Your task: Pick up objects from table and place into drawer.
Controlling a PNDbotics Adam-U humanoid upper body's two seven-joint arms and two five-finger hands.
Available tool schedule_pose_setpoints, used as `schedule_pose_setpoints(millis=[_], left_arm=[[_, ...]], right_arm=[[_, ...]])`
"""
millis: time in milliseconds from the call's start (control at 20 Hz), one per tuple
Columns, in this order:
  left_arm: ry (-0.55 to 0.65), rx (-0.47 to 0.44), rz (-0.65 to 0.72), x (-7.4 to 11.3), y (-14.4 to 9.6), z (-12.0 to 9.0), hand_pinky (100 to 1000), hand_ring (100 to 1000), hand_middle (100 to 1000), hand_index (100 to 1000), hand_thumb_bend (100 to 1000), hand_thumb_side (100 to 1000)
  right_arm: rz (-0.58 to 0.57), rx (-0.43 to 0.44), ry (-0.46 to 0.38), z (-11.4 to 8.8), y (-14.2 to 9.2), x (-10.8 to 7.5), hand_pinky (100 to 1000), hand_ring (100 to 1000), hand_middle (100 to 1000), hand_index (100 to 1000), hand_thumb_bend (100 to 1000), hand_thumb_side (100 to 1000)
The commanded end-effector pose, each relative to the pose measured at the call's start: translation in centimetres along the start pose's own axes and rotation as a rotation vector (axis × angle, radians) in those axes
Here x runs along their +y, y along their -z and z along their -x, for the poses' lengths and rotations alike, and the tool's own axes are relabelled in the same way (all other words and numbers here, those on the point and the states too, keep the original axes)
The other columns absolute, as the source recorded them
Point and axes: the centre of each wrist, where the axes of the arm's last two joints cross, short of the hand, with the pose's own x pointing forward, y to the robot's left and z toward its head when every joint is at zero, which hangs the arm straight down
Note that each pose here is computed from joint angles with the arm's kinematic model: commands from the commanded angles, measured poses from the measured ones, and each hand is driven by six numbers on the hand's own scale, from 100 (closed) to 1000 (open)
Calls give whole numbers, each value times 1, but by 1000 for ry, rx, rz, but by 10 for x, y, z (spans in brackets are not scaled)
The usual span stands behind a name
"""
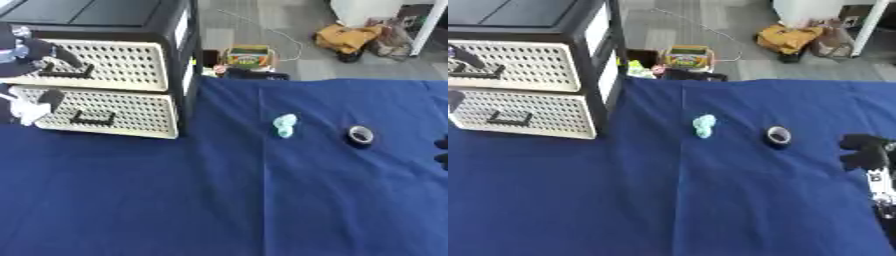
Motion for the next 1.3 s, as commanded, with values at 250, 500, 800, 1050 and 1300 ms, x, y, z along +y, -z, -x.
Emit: schedule_pose_setpoints(millis=[250,500,800,1050,1300], left_arm=[[54,58,-24,6,-6,7,180,100,100,875,108,301],[41,83,-47,4,-7,11,184,100,100,878,100,290],[32,93,-51,0,-5,12,185,100,100,872,100,295],[66,104,-52,-2,-4,12,195,100,100,866,106,303],[99,108,-45,-6,-1,11,199,100,100,859,135,316]], right_arm=[[-3,-23,-1,-5,4,-1,618,706,387,712,188,877],[-4,-22,1,-6,5,0,618,707,386,710,188,876],[-6,-20,5,-6,5,1,620,707,386,710,188,875],[-6,-19,7,-6,5,2,620,708,385,710,187,875],[-4,-16,9,-6,5,3,621,708,385,710,188,873]])
